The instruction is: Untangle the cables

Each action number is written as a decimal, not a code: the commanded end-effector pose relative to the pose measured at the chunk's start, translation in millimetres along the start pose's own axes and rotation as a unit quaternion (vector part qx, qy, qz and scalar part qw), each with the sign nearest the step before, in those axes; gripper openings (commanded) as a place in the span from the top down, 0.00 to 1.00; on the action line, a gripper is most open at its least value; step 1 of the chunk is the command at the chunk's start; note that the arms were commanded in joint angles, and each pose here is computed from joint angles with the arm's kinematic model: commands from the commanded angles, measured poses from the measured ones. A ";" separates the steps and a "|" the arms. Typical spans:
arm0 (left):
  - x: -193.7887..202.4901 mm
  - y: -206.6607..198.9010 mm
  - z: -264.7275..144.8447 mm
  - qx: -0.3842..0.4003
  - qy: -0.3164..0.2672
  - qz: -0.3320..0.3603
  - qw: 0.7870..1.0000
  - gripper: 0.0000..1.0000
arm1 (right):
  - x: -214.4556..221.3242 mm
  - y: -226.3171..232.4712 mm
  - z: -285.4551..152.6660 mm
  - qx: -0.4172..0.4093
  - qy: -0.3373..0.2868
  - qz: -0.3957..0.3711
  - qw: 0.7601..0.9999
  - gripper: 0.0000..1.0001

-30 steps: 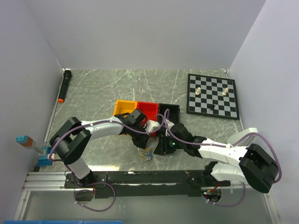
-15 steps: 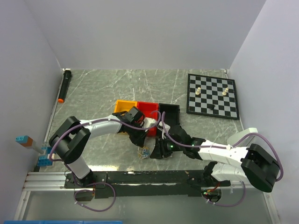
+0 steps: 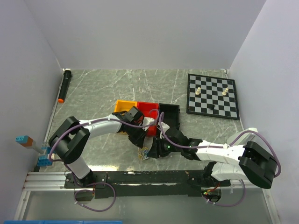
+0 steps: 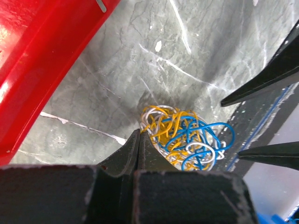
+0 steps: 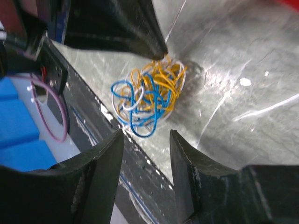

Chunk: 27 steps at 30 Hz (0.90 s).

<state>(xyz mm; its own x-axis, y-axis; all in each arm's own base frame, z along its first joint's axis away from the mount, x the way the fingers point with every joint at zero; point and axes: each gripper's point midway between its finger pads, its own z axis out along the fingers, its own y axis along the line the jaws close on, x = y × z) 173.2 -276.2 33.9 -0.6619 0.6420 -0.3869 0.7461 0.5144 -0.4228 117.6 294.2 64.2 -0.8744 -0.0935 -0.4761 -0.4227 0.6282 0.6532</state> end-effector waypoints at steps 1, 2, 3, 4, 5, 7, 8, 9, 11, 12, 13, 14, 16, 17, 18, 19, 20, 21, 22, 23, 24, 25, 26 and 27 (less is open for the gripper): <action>-15.2 -12.2 -9.5 0.019 -0.013 -0.019 1.000 0.99 | -29.8 18.3 4.3 -0.018 -0.060 0.008 0.998 0.50; -16.4 -10.8 -9.8 0.020 -0.013 -0.025 0.999 0.99 | -30.4 19.2 5.2 -0.020 -0.062 0.010 0.998 0.50; -16.5 -10.5 -10.1 0.022 -0.012 -0.030 0.999 0.99 | -31.2 20.4 6.3 -0.021 -0.063 0.011 0.998 0.51; -17.6 -10.2 -10.3 0.024 -0.012 -0.036 0.999 0.99 | -30.3 19.2 7.1 -0.017 -0.063 0.012 0.998 0.51; -17.2 -8.2 -10.3 0.025 -0.010 -0.045 0.999 0.99 | -29.6 18.5 6.6 -0.015 -0.066 0.014 0.998 0.51; -18.6 -4.5 -11.4 0.028 -0.010 -0.062 0.998 0.99 | -26.2 16.1 4.1 -0.014 -0.071 0.020 0.997 0.52; -18.3 -3.9 -11.6 0.031 -0.009 -0.069 0.997 0.99 | -25.7 13.2 2.4 -0.011 -0.075 0.025 0.997 0.52; -18.7 -3.1 -11.8 0.032 -0.008 -0.075 0.997 0.99 | -26.6 13.1 -1.0 -0.011 -0.082 0.026 0.996 0.52; -18.6 -3.5 -12.6 0.034 -0.006 -0.079 0.996 0.99 | -24.5 8.8 -6.3 -0.004 -0.087 0.030 0.996 0.52; -18.3 -3.9 -12.6 0.035 -0.005 -0.081 0.996 0.99 | -23.5 6.0 -10.1 0.002 -0.089 0.031 0.996 0.52; -19.6 -5.3 -13.2 0.038 -0.007 -0.081 0.996 0.99 | -21.1 1.7 -13.4 0.009 -0.091 0.032 0.995 0.52; -19.4 -6.6 -13.5 0.041 -0.007 -0.082 0.996 0.99 | -19.4 0.5 -17.1 0.009 -0.094 0.034 0.995 0.50; -18.4 -7.8 -14.6 0.043 -0.009 -0.086 0.995 0.99 | -9.4 -8.1 -22.7 0.014 -0.090 0.038 0.995 0.47; -19.1 -7.6 -15.6 0.042 -0.012 -0.087 0.995 0.99 | -6.2 -9.2 -24.8 0.012 -0.089 0.041 0.995 0.46; -19.5 -9.1 -16.4 0.044 -0.014 -0.085 0.995 0.99 | -3.3 -10.5 -25.4 0.010 -0.088 0.043 0.995 0.45; -18.5 -9.1 -17.1 0.044 -0.014 -0.087 0.995 0.99 | -2.7 -8.9 -25.4 0.003 -0.088 0.042 0.995 0.44; -18.3 -9.2 -17.6 0.044 -0.015 -0.089 0.995 0.99 | -3.8 -6.2 -24.3 -0.004 -0.088 0.036 0.995 0.44; -18.0 -8.9 -17.9 0.044 -0.015 -0.090 0.995 0.99 | -5.1 -4.4 -21.9 -0.006 -0.086 0.032 0.996 0.44; -17.6 -6.9 -17.8 0.040 -0.017 -0.092 0.995 0.99 | -6.8 -1.1 -17.4 -0.009 -0.080 0.028 0.996 0.45; -18.6 -4.6 -18.4 0.040 -0.019 -0.095 0.994 0.99 | -10.8 4.4 -13.2 -0.015 -0.077 0.021 0.997 0.45; -18.5 -1.9 -18.9 0.038 -0.019 -0.100 0.994 0.99 | -10.4 3.9 -7.3 -0.011 -0.068 0.017 0.998 0.46; -18.8 0.5 -19.1 0.038 -0.020 -0.106 0.993 0.99 | -12.0 7.3 -2.4 -0.017 -0.064 0.016 0.998 0.47; -19.2 4.0 -19.6 0.038 -0.022 -0.113 0.993 0.99 | -12.0 8.8 1.4 -0.022 -0.059 0.016 0.998 0.48; -18.0 7.2 -18.7 0.037 -0.021 -0.117 0.992 0.99 | -12.3 9.9 3.8 -0.025 -0.058 0.013 0.998 0.48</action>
<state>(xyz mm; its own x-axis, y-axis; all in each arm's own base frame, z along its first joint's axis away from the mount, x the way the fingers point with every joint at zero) 182.4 -273.4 44.2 -0.7956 0.5303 -0.2929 0.5959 0.5983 -0.5356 118.1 277.0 52.7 -0.8745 0.0216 -0.4846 -0.3486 0.6666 0.6588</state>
